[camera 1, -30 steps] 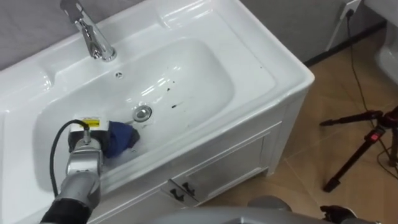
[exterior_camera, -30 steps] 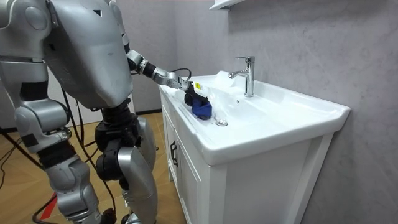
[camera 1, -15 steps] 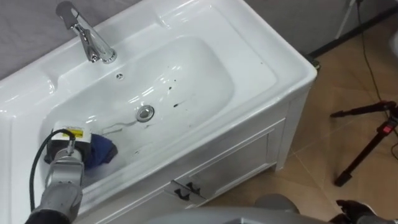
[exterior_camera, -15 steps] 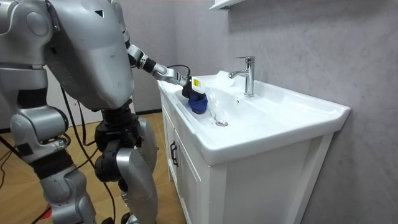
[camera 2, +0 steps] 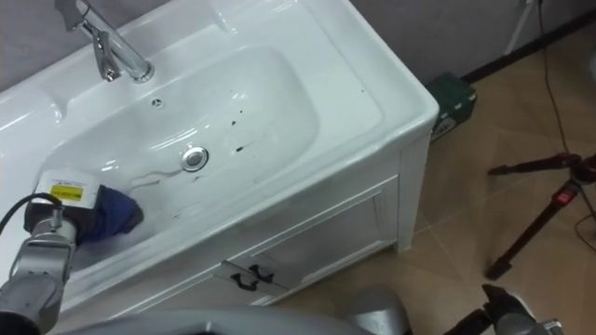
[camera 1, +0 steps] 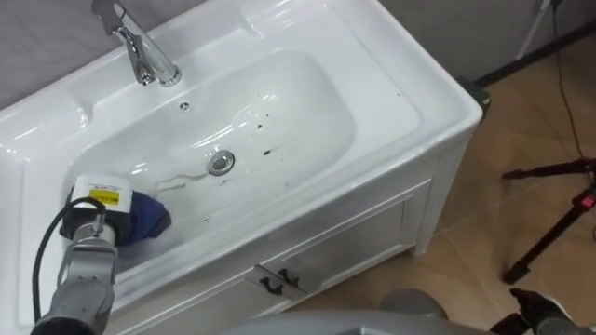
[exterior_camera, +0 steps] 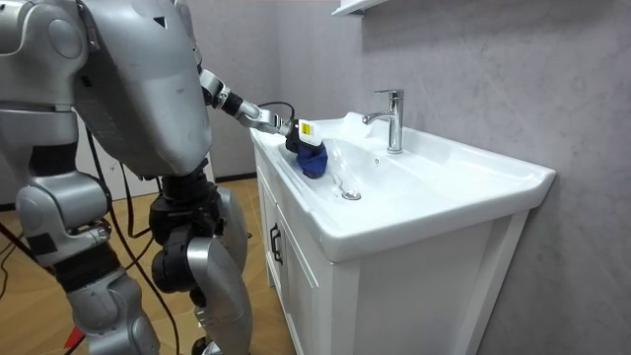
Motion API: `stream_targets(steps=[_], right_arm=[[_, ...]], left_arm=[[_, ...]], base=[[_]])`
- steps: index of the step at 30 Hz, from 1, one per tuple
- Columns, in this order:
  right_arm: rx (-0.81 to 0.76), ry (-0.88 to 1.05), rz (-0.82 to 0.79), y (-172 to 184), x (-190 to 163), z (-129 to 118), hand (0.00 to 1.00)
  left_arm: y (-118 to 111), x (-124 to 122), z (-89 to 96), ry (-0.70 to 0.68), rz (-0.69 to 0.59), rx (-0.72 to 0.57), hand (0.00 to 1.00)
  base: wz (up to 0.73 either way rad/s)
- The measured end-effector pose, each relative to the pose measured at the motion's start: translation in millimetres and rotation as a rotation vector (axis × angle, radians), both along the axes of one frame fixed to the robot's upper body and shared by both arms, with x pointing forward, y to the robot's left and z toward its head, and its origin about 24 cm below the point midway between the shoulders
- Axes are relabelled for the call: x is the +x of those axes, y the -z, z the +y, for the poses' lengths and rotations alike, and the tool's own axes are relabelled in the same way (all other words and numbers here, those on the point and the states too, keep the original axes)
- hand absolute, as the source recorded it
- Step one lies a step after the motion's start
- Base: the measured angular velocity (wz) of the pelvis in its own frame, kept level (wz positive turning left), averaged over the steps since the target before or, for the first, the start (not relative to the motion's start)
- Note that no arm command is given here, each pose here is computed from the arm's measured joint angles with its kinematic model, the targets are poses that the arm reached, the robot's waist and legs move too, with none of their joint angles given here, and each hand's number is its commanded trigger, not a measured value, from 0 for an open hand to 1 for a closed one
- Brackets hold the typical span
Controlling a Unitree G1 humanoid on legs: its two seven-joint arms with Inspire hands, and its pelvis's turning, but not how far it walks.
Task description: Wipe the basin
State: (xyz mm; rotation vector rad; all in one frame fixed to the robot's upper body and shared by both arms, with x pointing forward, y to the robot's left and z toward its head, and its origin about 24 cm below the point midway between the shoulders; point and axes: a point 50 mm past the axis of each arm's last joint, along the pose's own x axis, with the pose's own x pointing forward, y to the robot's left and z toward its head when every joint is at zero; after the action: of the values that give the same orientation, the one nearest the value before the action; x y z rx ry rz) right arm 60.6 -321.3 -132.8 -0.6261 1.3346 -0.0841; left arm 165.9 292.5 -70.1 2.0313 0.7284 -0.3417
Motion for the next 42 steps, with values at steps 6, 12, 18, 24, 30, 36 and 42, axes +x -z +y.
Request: stream_targets(steps=[6,12,18,24,30,36,42], right_arm=[[0.016,0.010,0.018,4,-6,6,0.00],[0.027,0.037,-0.002,6,-6,8,0.00],[0.040,0.040,0.018,8,-10,11,0.00],[0.065,0.039,0.021,12,-7,18,0.00],[0.090,0.030,0.016,15,-3,28,0.00],[0.101,0.028,0.018,17,-4,32,0.00],[0.111,0.003,0.013,19,-3,37,0.00]], left_arm=[[-6,5,1.6,-0.001,-0.052,0.006,1.00],[-7,12,-0.4,0.010,-0.091,0.006,1.00],[-9,31,-3.6,0.021,-0.147,0.008,1.00],[-18,57,-7.7,0.035,-0.191,-0.011,1.00],[-37,91,-13.5,0.042,-0.230,-0.024,1.00],[-43,105,-17.1,0.054,-0.228,-0.041,1.00],[-38,105,-26.8,0.054,-0.226,-0.108,1.00]], base=[[0.01],[0.01],[-0.05],[-0.05],[0.04],[-0.02],[-0.01]])
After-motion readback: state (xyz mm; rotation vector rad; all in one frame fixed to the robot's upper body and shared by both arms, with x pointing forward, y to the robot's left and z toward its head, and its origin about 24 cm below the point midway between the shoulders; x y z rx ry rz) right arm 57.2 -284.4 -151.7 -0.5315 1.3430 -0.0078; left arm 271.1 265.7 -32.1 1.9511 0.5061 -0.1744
